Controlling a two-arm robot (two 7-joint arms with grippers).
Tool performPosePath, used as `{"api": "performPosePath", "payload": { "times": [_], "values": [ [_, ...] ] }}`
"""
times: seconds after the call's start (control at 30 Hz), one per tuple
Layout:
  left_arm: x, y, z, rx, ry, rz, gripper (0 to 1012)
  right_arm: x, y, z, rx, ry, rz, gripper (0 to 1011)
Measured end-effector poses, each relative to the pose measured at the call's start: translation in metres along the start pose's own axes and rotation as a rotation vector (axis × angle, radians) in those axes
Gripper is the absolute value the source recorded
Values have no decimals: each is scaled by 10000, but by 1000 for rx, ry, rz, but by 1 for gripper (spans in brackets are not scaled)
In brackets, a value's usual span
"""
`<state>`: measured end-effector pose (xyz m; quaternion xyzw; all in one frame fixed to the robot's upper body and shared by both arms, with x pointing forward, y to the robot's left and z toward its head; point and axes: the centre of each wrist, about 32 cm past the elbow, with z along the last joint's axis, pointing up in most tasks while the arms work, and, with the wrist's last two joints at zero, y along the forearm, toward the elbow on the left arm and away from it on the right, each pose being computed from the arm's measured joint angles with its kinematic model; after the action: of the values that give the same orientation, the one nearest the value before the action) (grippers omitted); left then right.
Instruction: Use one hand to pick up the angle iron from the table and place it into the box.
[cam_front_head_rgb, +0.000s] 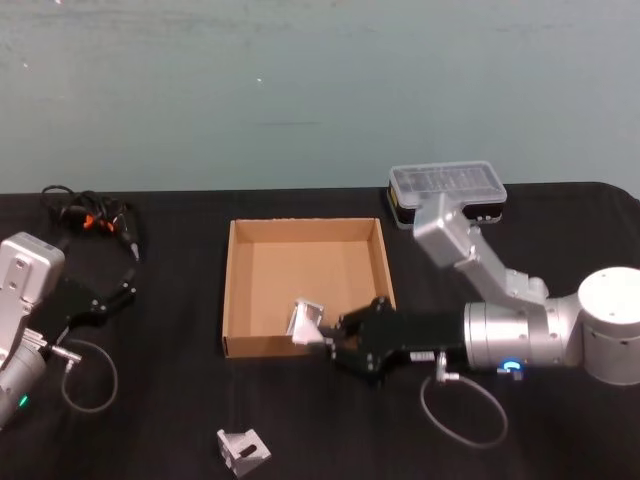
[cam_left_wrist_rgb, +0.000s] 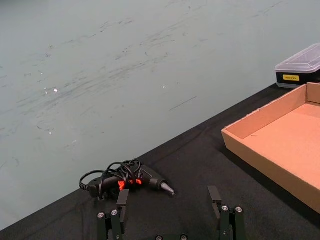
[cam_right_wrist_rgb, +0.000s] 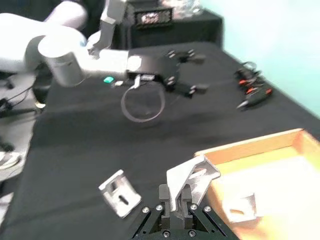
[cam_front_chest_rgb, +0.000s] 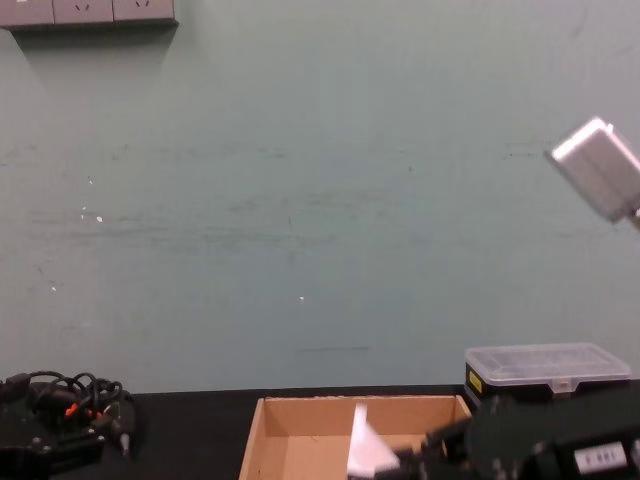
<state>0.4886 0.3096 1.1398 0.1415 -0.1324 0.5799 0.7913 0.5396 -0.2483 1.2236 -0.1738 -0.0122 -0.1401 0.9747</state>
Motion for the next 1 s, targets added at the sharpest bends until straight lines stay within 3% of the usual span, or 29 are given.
{"api": "performPosePath", "payload": {
  "times": [0.17,0.3,0.6,0.77,1.0],
  "values": [
    [0,0,0,0,0,0,1000,66,-28,34,31,8,-68,137],
    [0,0,0,0,0,0,1000,182,-27,68,49,34,-137,137],
    [0,0,0,0,0,0,1000,598,66,208,51,107,-238,137],
    [0,0,0,0,0,0,1000,858,168,309,26,138,-256,137],
    [0,0,0,0,0,0,1000,1100,353,381,-48,221,-243,137]
  ]
}}
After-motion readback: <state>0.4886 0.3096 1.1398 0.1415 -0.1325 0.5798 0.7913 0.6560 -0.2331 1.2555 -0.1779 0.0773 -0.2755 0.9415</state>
